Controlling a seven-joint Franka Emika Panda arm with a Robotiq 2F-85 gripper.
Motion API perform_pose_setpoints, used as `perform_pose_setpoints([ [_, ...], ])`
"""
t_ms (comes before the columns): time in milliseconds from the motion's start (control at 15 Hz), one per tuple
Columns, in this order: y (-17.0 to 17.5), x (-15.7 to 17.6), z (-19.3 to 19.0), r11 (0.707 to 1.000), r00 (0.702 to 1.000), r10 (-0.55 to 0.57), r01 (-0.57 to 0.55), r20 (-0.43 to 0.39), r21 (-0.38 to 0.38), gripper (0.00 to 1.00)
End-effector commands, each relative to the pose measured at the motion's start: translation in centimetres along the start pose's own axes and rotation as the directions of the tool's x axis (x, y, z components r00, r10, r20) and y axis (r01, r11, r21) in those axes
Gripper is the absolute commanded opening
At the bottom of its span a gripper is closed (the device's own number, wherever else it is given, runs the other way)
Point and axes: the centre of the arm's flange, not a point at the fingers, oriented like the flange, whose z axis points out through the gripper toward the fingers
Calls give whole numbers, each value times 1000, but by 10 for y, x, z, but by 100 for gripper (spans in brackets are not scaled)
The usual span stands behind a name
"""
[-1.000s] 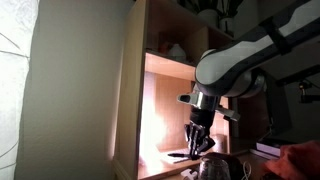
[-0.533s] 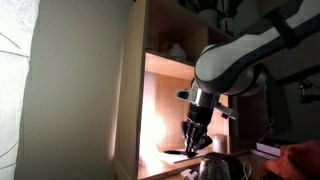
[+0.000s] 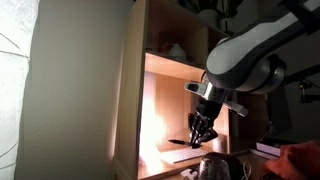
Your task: Use the towel to wipe the monitor and put the pen in the jar
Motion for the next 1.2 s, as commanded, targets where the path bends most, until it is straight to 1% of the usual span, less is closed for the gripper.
perform_pose_setpoints([
  [0, -12, -32, -17, 1000, 999, 25, -25, -27, -6, 3],
  [267, -15, -51, -13, 998, 998, 66, -66, -8, 5, 3],
  [467, -19, -56, -10, 997, 997, 73, -73, -7, 19, 3],
  [600, -21, -54, -9, 998, 998, 59, -58, -33, 38, 3],
  [667, -23, -53, -9, 998, 997, 42, -38, -71, 52, 3],
  [733, -24, -52, -9, 998, 996, 42, -39, -74, 48, 3],
  [800, -26, -50, -11, 998, 993, 27, -20, -113, 63, 3],
  [867, -26, -49, -11, 998, 992, 32, -25, -123, 57, 3],
  [1133, -25, -54, -12, 996, 971, 45, -26, -236, 84, 3],
])
